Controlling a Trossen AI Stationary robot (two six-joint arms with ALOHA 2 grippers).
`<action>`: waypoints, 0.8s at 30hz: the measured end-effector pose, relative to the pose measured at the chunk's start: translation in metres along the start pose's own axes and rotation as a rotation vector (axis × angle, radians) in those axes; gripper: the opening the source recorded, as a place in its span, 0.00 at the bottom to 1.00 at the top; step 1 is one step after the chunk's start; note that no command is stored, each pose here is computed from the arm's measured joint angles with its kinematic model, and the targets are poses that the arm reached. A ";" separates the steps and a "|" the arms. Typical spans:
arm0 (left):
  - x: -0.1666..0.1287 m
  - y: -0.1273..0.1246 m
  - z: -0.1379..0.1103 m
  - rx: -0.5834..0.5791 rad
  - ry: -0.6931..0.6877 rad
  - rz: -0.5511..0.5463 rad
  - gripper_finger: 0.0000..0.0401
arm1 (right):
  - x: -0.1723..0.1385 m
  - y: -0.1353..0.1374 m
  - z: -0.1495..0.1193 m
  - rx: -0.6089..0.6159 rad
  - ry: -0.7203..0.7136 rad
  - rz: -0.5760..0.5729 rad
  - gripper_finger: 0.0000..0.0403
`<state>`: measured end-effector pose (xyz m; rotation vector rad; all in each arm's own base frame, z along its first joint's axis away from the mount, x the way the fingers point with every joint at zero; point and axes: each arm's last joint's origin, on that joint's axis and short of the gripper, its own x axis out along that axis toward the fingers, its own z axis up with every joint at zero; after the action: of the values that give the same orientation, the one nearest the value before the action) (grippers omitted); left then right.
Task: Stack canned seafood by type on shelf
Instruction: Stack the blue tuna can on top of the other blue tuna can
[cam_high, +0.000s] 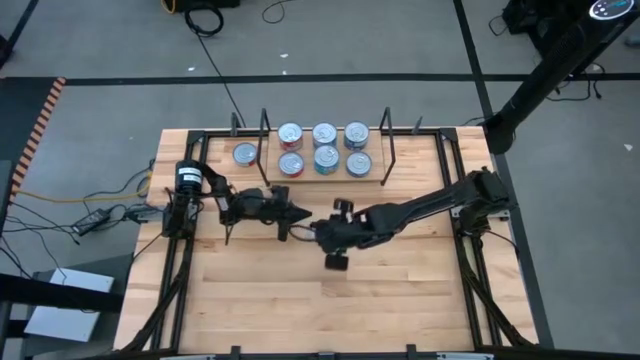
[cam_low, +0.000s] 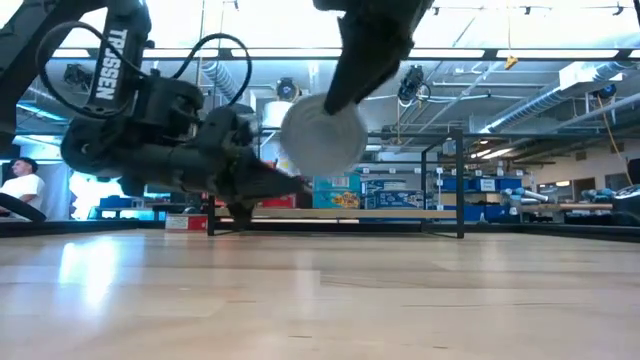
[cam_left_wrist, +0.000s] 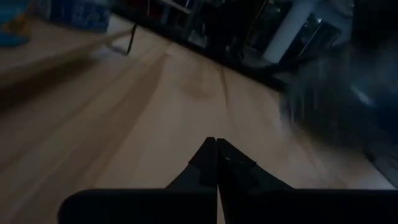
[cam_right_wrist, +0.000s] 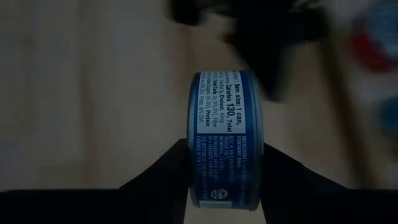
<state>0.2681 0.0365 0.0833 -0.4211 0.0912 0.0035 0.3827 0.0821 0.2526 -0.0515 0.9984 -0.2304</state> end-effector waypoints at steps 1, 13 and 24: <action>-0.004 0.001 -0.002 -0.005 0.012 0.007 0.00 | -0.008 -0.004 0.001 -0.015 0.005 -0.037 0.37; -0.012 -0.001 -0.007 -0.003 0.044 0.012 0.00 | -0.049 -0.082 -0.008 -0.195 0.154 -0.538 0.37; -0.004 -0.003 -0.003 0.006 0.024 -0.002 0.00 | -0.002 -0.136 -0.024 -0.329 0.295 -0.573 0.38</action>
<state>0.2635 0.0329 0.0816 -0.4151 0.1149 -0.0034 0.3389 -0.0480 0.2616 -0.6240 1.2931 -0.6081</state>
